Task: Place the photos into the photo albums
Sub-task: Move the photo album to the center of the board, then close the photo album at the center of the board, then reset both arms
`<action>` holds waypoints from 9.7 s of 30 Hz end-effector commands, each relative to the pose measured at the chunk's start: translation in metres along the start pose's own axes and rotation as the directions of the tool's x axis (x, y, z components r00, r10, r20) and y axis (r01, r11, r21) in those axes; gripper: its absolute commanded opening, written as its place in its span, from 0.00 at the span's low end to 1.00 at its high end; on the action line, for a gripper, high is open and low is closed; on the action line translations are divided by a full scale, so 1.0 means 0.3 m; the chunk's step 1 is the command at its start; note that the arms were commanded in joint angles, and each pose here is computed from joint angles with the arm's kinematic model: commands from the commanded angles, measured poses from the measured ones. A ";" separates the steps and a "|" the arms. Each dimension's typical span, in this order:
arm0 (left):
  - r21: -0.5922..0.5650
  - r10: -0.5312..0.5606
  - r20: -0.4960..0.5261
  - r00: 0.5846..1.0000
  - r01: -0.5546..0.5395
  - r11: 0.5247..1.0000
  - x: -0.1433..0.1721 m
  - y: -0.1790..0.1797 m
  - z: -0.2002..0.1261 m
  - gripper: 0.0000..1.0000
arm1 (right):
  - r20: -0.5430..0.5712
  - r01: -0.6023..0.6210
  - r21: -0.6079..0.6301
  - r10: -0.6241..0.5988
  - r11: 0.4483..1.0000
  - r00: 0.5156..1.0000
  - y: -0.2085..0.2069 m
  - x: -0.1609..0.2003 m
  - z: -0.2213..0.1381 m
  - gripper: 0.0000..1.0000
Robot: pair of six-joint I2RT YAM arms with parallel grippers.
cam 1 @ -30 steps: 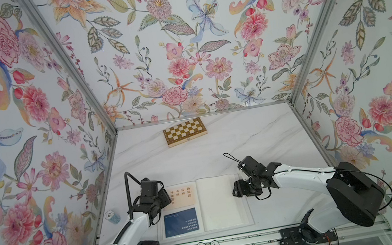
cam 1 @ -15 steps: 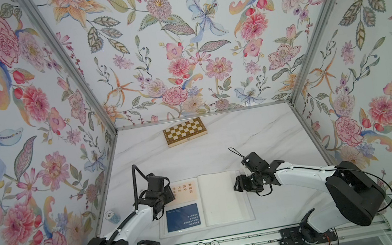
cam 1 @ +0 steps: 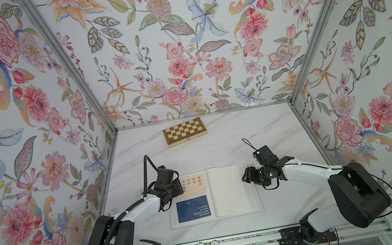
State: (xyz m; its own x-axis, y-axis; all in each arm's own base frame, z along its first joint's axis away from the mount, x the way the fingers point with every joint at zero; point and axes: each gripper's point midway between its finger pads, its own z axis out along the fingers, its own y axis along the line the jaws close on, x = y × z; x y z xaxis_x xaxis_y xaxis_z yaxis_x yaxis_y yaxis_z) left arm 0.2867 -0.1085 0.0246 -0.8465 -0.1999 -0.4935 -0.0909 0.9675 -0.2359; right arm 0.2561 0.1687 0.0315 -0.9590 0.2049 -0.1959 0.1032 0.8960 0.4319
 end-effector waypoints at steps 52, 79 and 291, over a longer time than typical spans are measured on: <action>0.153 0.116 -0.257 0.959 -0.078 0.985 0.263 -0.002 -0.071 0.77 | -0.084 -0.018 0.260 0.041 0.965 0.996 -0.191 0.363 -0.147 0.67; 0.183 0.123 -0.267 0.956 -0.075 0.980 0.296 -0.044 -0.074 0.68 | -0.143 0.011 0.221 0.021 0.975 0.989 -0.142 0.419 -0.106 0.67; -0.282 0.373 0.491 0.788 -0.261 0.923 -0.604 0.172 -0.258 0.99 | 0.668 0.112 0.321 -0.309 0.940 0.677 -0.178 -0.519 -0.448 0.99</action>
State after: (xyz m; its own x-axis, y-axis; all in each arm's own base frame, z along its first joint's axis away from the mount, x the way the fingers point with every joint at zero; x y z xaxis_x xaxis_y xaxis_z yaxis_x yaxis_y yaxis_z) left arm 0.3890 -0.0230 0.1652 -0.4894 0.0261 -0.8717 0.0003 0.9996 0.0298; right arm 0.3574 0.0370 0.1422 -0.5684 0.1825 -0.8022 0.0911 0.9831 0.1591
